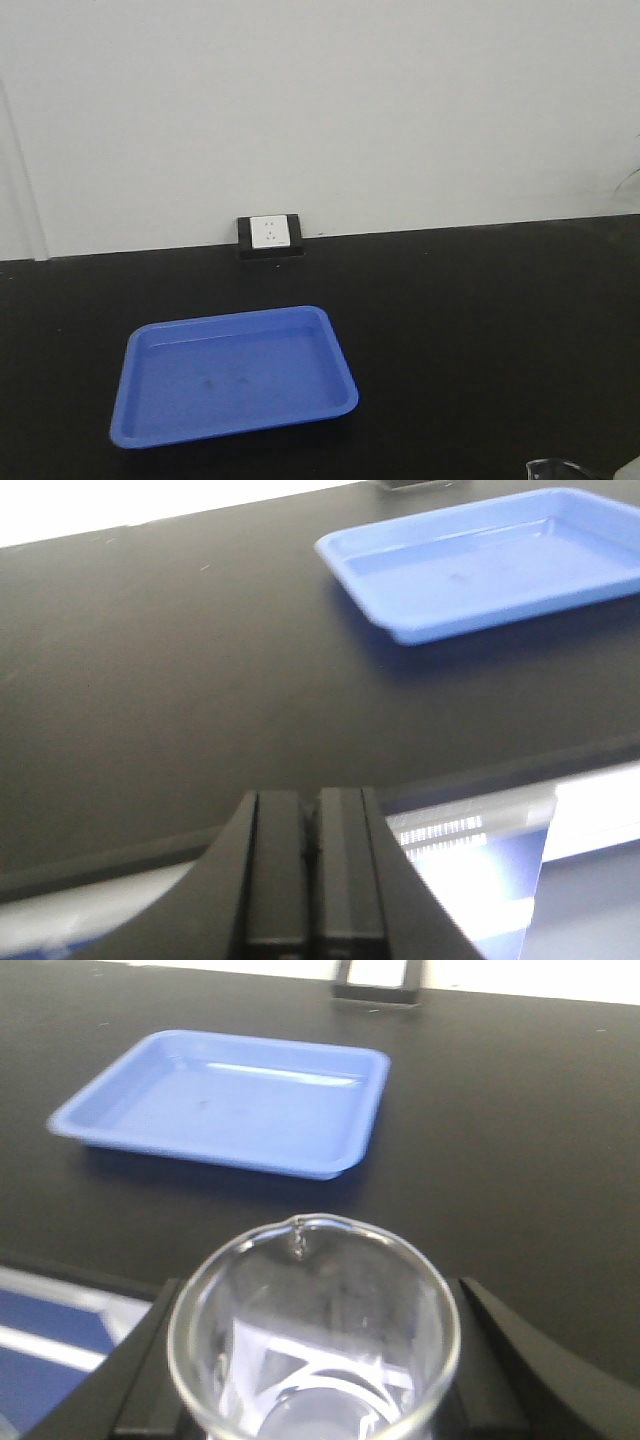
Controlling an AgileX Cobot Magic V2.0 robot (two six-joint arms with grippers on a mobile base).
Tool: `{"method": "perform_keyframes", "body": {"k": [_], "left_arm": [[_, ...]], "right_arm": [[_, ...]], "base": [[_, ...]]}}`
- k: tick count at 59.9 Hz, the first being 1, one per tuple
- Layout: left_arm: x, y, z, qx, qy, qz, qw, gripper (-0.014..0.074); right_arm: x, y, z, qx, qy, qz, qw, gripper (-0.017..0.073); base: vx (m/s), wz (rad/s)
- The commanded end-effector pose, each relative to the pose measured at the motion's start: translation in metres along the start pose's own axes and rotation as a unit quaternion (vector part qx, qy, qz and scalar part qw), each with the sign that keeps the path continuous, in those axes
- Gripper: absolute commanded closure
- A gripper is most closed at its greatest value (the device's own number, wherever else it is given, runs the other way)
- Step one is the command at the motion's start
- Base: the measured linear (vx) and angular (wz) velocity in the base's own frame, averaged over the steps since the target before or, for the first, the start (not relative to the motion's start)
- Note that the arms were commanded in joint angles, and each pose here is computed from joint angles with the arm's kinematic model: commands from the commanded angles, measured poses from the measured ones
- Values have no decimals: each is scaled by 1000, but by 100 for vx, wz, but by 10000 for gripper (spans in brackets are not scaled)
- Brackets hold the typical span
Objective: Move beaker to silver tray on left bench
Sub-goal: 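Hold the beaker in the right gripper while driving to the silver tray bench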
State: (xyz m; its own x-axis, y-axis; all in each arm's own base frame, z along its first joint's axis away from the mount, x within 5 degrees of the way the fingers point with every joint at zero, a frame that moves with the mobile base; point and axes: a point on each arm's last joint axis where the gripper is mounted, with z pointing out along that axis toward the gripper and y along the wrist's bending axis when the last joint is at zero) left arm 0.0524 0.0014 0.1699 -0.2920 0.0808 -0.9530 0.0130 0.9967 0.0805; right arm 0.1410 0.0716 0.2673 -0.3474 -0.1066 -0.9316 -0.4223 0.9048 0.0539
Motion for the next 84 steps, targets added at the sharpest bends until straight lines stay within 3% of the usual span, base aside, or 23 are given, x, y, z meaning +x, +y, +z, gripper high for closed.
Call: {"method": "perform_keyframes", "body": {"k": [1,84], "left_arm": [[-1,-1,2,3,-32,-1,999,592],[-1,-1,2,3,-32,-1,999,592]], "right_arm": [[-18,3,-4,-14,-55,-4,998,570],[-18,3,-4,-14,-55,-4,998,571]], "base": [[-30,30],[-32,45]]}}
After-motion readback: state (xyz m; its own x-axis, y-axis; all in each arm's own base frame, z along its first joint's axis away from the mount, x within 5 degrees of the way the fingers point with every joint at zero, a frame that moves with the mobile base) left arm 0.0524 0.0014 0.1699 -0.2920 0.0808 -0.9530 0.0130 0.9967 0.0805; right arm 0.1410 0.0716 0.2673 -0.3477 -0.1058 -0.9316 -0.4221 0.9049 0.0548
